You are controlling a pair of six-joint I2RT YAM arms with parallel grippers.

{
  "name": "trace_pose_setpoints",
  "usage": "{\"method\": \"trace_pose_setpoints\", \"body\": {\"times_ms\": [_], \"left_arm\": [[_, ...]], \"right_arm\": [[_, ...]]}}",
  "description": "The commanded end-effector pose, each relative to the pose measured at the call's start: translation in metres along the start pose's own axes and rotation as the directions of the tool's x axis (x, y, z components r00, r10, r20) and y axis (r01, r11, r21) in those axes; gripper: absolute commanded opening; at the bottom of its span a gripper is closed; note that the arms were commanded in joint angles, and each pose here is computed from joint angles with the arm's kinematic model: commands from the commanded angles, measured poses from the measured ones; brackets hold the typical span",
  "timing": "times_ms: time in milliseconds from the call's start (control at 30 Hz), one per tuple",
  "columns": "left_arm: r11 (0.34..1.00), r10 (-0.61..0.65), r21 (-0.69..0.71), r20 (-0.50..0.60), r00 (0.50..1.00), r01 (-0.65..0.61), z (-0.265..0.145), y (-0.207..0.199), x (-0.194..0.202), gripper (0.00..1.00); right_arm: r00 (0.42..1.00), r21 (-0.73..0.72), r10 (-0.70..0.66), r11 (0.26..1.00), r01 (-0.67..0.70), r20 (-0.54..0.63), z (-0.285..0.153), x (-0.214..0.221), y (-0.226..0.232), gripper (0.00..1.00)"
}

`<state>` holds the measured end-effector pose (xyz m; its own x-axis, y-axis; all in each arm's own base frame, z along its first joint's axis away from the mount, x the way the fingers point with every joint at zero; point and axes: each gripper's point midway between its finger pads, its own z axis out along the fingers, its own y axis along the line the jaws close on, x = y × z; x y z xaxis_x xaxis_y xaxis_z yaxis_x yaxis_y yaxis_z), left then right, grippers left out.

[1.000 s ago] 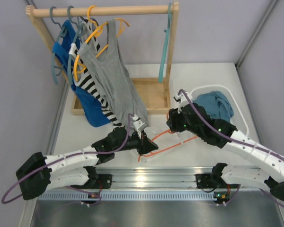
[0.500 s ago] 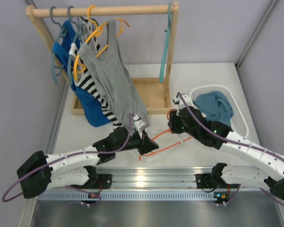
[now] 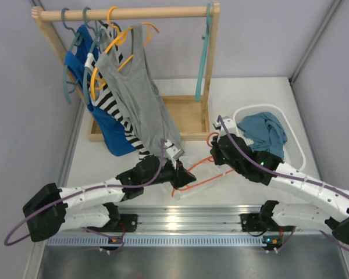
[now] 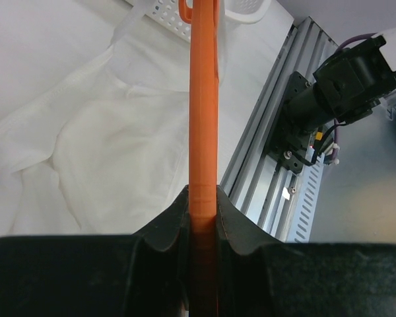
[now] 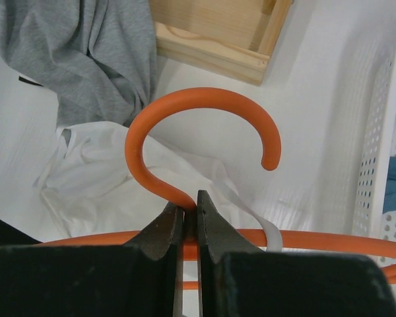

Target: Place the tank top on the hanger

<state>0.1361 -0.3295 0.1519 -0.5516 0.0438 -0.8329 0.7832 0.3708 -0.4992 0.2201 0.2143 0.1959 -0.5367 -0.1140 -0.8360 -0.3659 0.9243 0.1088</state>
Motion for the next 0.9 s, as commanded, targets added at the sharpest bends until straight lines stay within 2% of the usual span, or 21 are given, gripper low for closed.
{"method": "trace_pose_setpoints", "body": {"times_ms": [0,67,100,167,200,333,433,500,667,800,867], "left_arm": [[0.998,0.030,0.049,0.088,0.996,-0.035,0.008,-0.017,-0.031,0.00],[0.999,0.018,0.030,0.077,0.997,-0.021,0.010,-0.013,-0.031,0.00],[1.000,0.012,0.022,0.070,0.997,-0.013,0.011,-0.012,-0.029,0.09],[1.000,0.002,-0.012,0.064,0.998,-0.001,0.013,-0.006,-0.029,0.18],[1.000,0.000,-0.020,0.071,0.997,0.002,0.012,-0.005,-0.030,0.25],[0.996,-0.009,-0.086,0.105,0.994,0.018,0.006,0.004,-0.037,0.40],[0.987,-0.016,-0.157,0.133,0.991,0.037,0.000,0.013,-0.045,0.42],[0.963,-0.031,-0.259,0.156,0.987,0.071,-0.009,0.029,-0.048,0.42],[0.897,-0.059,-0.415,0.230,0.971,0.153,-0.039,0.052,-0.057,0.42],[0.781,-0.102,-0.578,0.255,0.962,0.236,-0.069,0.079,-0.048,0.41],[0.731,-0.134,-0.644,0.189,0.973,0.226,-0.084,0.088,-0.026,0.41]], "right_arm": [[0.997,0.026,0.038,0.999,-0.040,0.066,0.000,-0.016,0.001,0.00],[0.998,0.070,0.029,0.997,-0.033,0.058,0.000,-0.014,-0.006,0.00],[0.998,0.075,0.026,0.997,-0.031,0.061,-0.002,-0.017,-0.005,0.00],[0.997,0.101,0.014,0.995,-0.021,0.070,-0.003,-0.019,-0.007,0.00],[0.998,0.105,0.001,0.994,-0.009,0.068,-0.004,-0.018,-0.006,0.00],[0.998,0.145,-0.023,0.989,0.014,0.060,-0.002,-0.016,-0.010,0.00],[0.998,0.152,-0.025,0.988,0.016,0.062,-0.002,-0.015,-0.011,0.00],[0.998,0.158,-0.023,0.987,0.012,0.063,-0.002,-0.014,-0.012,0.00],[0.998,0.170,-0.017,0.985,0.006,0.065,0.000,-0.015,-0.013,0.00],[0.998,0.176,-0.013,0.984,0.002,0.065,0.000,-0.016,-0.013,0.00],[0.998,0.181,-0.010,0.983,-0.003,0.068,0.001,-0.016,-0.014,0.00]]}}
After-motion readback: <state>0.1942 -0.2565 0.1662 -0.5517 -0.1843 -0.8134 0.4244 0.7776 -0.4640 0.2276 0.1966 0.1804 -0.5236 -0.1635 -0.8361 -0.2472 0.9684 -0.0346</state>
